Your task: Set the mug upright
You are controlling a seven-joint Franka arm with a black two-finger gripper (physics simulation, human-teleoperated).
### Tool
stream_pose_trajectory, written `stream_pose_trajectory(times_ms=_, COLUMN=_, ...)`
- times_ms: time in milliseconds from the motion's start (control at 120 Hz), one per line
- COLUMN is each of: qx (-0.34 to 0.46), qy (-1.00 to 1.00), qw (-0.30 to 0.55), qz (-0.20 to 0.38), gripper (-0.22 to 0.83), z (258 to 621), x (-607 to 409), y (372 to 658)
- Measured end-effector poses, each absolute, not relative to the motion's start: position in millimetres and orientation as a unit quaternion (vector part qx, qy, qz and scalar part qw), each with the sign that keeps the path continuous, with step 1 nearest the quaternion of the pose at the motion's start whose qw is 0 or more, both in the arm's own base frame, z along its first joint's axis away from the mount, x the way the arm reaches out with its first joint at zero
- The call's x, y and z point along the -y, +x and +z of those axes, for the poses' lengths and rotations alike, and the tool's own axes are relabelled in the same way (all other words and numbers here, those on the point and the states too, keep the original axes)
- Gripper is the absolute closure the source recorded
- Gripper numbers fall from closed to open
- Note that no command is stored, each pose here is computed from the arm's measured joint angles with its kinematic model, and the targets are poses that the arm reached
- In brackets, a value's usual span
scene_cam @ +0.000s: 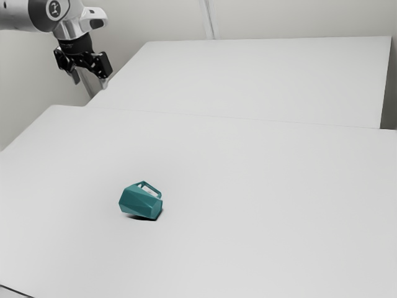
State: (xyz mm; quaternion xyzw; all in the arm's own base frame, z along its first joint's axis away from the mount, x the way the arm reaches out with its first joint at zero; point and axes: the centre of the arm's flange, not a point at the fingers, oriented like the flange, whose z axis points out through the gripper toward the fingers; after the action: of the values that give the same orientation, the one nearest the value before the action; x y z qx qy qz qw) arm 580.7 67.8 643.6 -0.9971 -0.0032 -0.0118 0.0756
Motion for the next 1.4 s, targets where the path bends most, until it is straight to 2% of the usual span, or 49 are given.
stream_pose_trajectory(times_ms=183, qx=0.002, qy=-0.999, qw=0.052, qz=-0.008, gripper=0.02, z=632.4, x=-61.6, y=581.5)
stream_pose_trajectory(times_ms=425, qx=0.109, qy=-0.993, qw=-0.052, qz=-0.008, gripper=0.02, z=581.9, x=-152.4, y=557.4)
stream_pose_trajectory(times_ms=550, qx=0.145, qy=-0.983, qw=-0.114, qz=-0.003, gripper=0.02, z=537.3, x=-171.5, y=534.3)
stream_pose_trajectory(times_ms=775, qx=0.198, qy=-0.958, qw=-0.208, qz=0.007, gripper=0.02, z=465.9, x=-214.2, y=522.2)
stream_pose_trajectory(times_ms=1058, qx=0.181, qy=-0.934, qw=-0.305, qz=0.049, gripper=0.02, z=393.2, x=-212.4, y=501.2)
stream_pose_trajectory(times_ms=1400, qx=0.13, qy=-0.923, qw=-0.358, qz=0.052, gripper=0.02, z=336.3, x=-218.4, y=496.0)
